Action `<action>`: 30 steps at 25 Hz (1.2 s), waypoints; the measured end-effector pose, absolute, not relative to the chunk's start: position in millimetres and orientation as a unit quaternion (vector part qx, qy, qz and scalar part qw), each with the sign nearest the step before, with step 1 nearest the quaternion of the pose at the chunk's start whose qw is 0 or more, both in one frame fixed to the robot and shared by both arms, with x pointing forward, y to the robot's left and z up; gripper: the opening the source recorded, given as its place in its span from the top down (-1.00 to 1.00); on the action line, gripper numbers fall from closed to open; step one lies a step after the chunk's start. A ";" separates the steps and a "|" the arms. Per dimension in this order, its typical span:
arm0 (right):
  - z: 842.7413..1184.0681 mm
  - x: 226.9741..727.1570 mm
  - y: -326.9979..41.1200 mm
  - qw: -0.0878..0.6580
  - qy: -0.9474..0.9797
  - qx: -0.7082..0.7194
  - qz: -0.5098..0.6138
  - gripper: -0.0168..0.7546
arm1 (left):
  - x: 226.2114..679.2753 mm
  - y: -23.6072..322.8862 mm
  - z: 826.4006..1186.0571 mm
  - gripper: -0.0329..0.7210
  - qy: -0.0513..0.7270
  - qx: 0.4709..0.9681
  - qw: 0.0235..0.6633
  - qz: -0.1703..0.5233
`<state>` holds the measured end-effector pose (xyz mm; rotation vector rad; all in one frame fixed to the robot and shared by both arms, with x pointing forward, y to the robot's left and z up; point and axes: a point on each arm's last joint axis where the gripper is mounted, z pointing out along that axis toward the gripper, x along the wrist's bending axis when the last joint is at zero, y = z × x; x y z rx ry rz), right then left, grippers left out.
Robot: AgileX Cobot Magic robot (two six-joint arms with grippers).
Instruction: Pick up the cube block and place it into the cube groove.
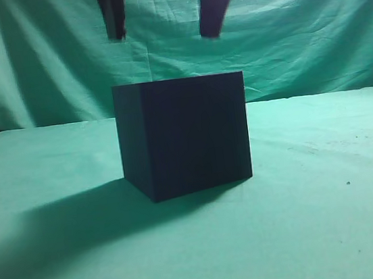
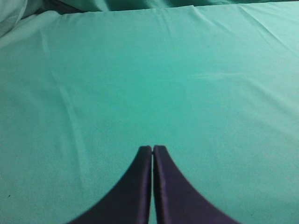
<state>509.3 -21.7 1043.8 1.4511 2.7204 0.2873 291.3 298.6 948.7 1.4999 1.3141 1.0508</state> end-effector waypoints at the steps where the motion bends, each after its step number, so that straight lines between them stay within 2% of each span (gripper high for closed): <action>1: 1052.9 511.5 -21.4 0.032 0.879 0.466 0.099 -0.59 | 291.3 298.6 948.7 0.91 0.527 0.601 0.429 0.421; 2: 1062.6 514.3 -20.9 0.045 0.878 0.464 0.110 -0.59 | 291.3 298.6 948.7 0.91 0.527 0.601 0.429 0.421; 7: 1119.4 508.3 -38.4 0.111 0.869 0.453 0.167 0.58 | 291.3 298.6 948.7 0.91 0.527 0.601 0.429 0.421; 8: 1133.5 503.3 -45.3 0.123 0.865 0.451 0.182 0.74 | 291.3 298.6 948.7 0.91 0.527 0.601 0.429 0.421; 11: 1173.6 483.9 -68.0 0.149 0.852 0.448 0.227 0.96 | 291.3 298.6 948.7 0.91 0.527 0.601 0.429 0.421; 15: 1223.5 448.7 -103.0 0.167 0.829 0.443 0.299 0.96 | 291.3 298.6 948.7 0.91 0.527 0.601 0.429 0.421; 18: 1242.6 419.0 -132.3 0.173 0.816 0.439 0.333 0.96 | 291.3 298.6 948.7 0.91 0.527 0.601 0.429 0.421; 22: 1238.6 383.4 -169.8 0.180 0.813 0.439 0.337 0.96 | 291.3 298.6 948.7 0.91 0.527 0.601 0.429 0.421; 30: 1204.1 323.6 -226.8 0.173 0.805 0.433 0.367 0.96 | 291.3 298.6 948.7 0.91 0.527 0.601 0.429 0.421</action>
